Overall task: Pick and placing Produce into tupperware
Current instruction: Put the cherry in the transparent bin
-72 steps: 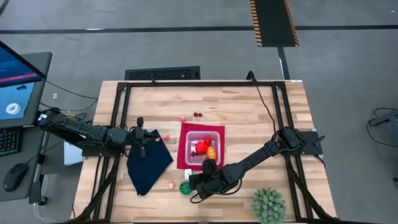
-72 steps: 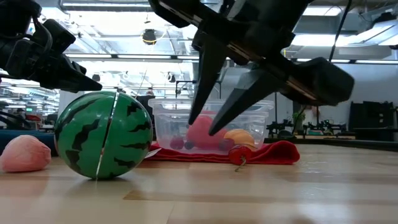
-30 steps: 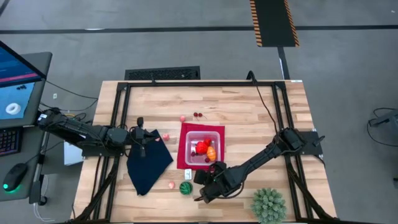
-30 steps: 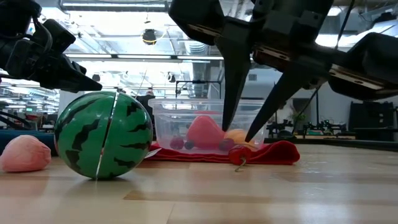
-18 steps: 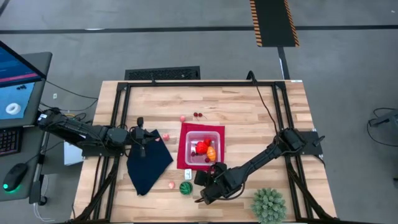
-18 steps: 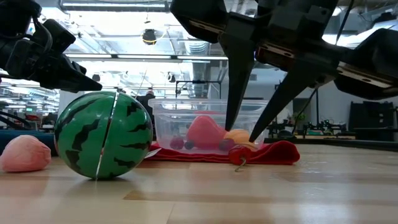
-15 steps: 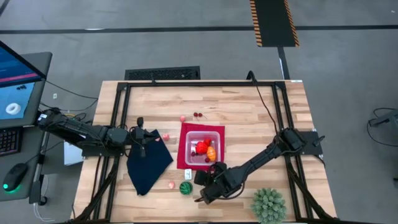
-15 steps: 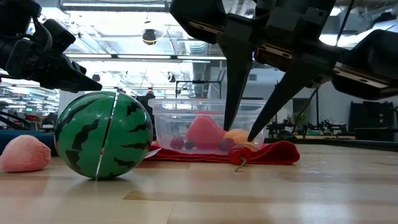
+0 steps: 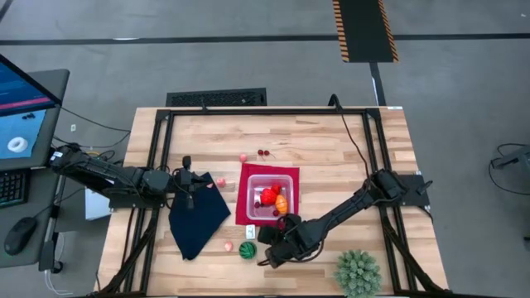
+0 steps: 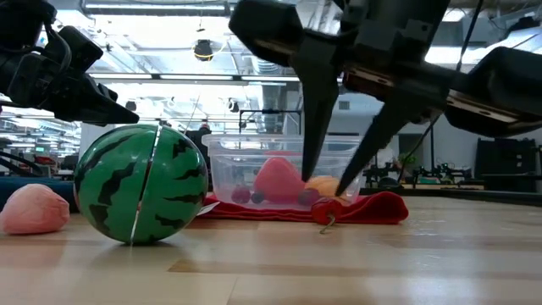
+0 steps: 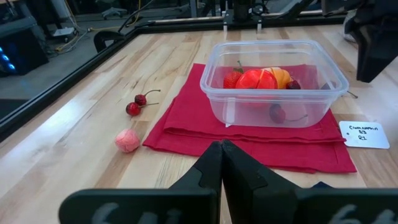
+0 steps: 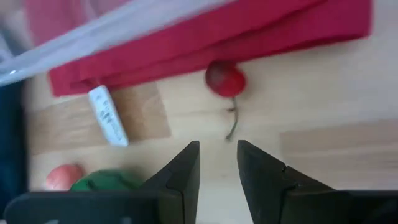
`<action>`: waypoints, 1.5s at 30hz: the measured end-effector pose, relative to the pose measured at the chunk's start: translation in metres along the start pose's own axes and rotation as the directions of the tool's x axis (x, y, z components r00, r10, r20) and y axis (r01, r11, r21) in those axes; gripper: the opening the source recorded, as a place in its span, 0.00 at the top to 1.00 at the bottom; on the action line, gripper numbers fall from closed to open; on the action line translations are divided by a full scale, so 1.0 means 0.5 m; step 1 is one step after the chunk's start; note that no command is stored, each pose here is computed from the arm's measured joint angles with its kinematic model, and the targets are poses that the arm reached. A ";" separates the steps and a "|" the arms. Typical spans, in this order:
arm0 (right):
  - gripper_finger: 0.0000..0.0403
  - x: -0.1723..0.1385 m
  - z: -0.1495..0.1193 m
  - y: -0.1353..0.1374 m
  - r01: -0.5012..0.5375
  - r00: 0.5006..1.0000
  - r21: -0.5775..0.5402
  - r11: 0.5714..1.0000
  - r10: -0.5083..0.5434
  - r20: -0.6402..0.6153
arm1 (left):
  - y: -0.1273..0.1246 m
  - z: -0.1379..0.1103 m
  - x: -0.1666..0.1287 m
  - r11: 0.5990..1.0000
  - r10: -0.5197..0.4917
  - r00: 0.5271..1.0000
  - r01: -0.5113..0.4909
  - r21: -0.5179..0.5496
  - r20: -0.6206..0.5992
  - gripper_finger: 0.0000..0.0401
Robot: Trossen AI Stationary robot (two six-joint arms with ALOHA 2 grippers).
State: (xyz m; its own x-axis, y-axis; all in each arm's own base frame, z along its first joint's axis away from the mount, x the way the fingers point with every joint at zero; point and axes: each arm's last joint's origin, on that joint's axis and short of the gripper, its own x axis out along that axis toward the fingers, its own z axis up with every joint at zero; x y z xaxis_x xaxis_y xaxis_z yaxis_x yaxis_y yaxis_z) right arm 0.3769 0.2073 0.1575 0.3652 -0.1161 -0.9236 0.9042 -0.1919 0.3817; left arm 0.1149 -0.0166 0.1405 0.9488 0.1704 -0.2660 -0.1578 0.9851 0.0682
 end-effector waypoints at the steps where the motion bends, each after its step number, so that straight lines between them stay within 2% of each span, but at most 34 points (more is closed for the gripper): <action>1: 0.68 0.002 0.004 0.001 0.014 1.000 0.003 1.000 -0.014 -0.001 | 0.000 0.000 0.000 1.000 0.000 1.000 0.000 0.000 0.000 1.00; 19: 0.45 0.015 0.033 0.009 0.094 0.995 0.002 0.996 -0.094 -0.013 | 0.000 0.000 0.000 1.000 0.000 1.000 0.000 0.000 0.000 1.00; 25: 0.44 0.017 0.038 0.014 0.095 0.995 -0.034 0.995 -0.095 -0.015 | 0.000 0.000 0.000 1.000 0.000 1.000 0.000 0.000 0.000 1.00; 29: 0.44 0.044 0.038 0.011 0.124 0.992 -0.030 0.992 -0.125 -0.023 | 0.000 0.000 0.000 1.000 0.000 1.000 0.000 0.000 0.000 1.00; 45: 0.44 0.046 0.043 0.016 0.129 0.991 -0.045 0.991 -0.131 -0.038 | 0.000 0.000 0.000 1.000 0.000 1.000 0.000 0.000 -0.001 1.00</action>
State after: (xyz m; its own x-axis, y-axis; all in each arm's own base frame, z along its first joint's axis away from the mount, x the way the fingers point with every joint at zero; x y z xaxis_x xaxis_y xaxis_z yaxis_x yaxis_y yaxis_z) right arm 0.3877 0.1822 0.1401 0.2523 -0.0526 -0.9662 0.9527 -0.1612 0.2575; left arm 0.1149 -0.0166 0.1405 0.9486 0.1708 -0.2665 -0.1582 0.9850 0.0685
